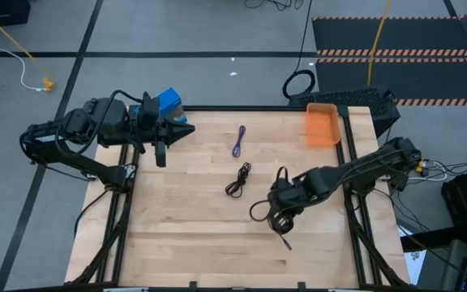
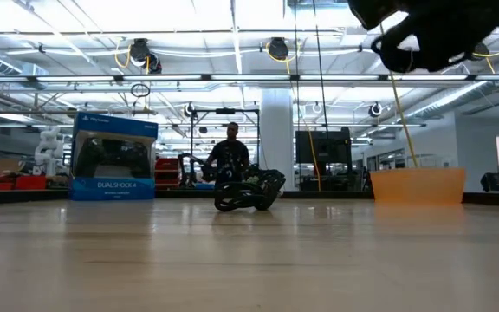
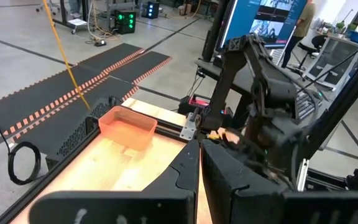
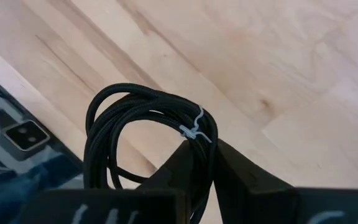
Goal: Pick and place USB-C Cables
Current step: Put the bottom black charger cable into the orange bin
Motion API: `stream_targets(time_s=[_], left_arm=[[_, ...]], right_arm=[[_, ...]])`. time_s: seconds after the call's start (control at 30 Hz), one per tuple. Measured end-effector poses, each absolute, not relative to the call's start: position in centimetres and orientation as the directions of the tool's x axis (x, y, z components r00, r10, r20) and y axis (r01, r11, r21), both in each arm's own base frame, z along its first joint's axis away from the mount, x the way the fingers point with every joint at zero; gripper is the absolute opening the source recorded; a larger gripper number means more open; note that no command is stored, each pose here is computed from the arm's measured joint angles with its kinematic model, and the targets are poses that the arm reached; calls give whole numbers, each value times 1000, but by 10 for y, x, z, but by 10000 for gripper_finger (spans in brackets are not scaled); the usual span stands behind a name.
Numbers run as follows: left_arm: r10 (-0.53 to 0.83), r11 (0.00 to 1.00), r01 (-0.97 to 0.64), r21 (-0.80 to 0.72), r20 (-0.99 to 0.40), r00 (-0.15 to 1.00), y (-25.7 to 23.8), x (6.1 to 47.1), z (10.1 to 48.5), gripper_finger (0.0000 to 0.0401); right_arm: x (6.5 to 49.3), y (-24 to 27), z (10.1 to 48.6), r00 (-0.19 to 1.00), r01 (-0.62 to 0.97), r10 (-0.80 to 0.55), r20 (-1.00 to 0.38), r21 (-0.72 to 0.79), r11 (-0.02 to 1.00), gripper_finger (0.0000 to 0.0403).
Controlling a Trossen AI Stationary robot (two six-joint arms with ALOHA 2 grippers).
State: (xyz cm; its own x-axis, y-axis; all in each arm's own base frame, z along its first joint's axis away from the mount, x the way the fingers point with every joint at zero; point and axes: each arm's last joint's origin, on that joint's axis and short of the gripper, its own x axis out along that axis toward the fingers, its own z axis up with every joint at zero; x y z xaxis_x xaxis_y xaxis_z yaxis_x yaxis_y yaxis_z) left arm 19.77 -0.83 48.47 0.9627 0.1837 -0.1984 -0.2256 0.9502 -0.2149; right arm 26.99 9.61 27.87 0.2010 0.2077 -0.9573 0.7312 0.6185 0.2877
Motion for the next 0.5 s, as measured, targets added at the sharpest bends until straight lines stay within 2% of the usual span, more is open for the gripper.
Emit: stream_targets(time_s=[0.3, 0.5], left_arm=[[184, 954, -224, -201, -199, 963, -8, 198, 485, 21], [184, 959, -220, -181, -199, 963, -8, 198, 485, 21]], right_arm=[[246, 76, 310, 268, 764, 268, -925, 374, 527, 33], [229, 69, 337, 257, 776, 263, -930, 361, 518, 33]])
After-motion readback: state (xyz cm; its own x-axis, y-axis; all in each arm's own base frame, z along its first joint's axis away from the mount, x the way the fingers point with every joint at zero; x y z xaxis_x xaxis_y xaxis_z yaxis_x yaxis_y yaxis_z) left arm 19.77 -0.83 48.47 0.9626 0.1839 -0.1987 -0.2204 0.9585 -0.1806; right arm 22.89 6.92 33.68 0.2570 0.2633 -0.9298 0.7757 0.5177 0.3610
